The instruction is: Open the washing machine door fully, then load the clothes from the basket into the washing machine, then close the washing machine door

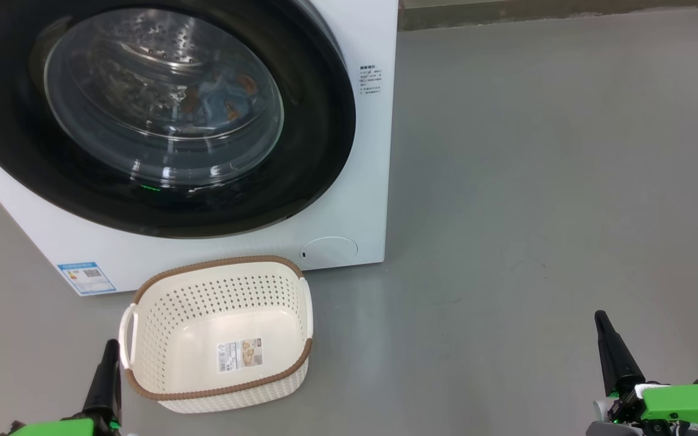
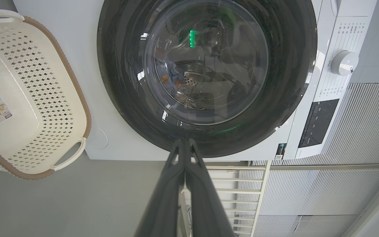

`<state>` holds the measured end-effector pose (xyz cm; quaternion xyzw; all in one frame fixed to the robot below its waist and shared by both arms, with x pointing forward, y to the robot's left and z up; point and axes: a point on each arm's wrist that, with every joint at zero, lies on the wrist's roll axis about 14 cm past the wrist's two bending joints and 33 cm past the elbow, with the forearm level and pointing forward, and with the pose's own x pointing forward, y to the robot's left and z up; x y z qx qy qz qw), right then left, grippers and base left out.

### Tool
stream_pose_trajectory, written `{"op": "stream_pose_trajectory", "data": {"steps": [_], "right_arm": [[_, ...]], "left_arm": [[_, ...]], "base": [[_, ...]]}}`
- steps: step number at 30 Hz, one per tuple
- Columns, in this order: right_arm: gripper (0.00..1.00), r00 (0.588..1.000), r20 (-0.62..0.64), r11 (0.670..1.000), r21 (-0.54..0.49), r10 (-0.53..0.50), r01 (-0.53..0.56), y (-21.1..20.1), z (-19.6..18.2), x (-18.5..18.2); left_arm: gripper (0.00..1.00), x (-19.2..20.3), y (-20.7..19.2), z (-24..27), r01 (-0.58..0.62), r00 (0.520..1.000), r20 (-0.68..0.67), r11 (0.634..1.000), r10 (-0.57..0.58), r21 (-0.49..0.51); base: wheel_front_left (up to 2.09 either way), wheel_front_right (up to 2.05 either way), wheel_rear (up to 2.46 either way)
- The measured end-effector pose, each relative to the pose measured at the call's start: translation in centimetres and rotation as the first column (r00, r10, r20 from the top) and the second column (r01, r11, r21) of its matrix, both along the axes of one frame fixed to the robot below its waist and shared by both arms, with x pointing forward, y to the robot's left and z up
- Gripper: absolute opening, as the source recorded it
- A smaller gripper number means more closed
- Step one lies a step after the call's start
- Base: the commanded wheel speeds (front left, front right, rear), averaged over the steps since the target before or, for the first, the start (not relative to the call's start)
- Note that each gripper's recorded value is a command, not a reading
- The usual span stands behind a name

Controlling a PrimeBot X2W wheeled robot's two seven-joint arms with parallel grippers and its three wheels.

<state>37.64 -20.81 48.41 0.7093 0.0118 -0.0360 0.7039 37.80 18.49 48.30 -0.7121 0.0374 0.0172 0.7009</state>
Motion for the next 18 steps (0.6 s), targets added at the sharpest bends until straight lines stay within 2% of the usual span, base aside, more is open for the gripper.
{"op": "stream_pose_trajectory", "data": {"steps": [18], "right_arm": [[0.0,1.0,0.0,1.0,0.0,0.0,0.0,0.0,0.0,0.0]], "left_arm": [[0.0,0.0,0.01,-0.01,0.0,1.0,0.0,1.0,0.0,0.0]], "base": [[0.0,0.0,0.0]]}}
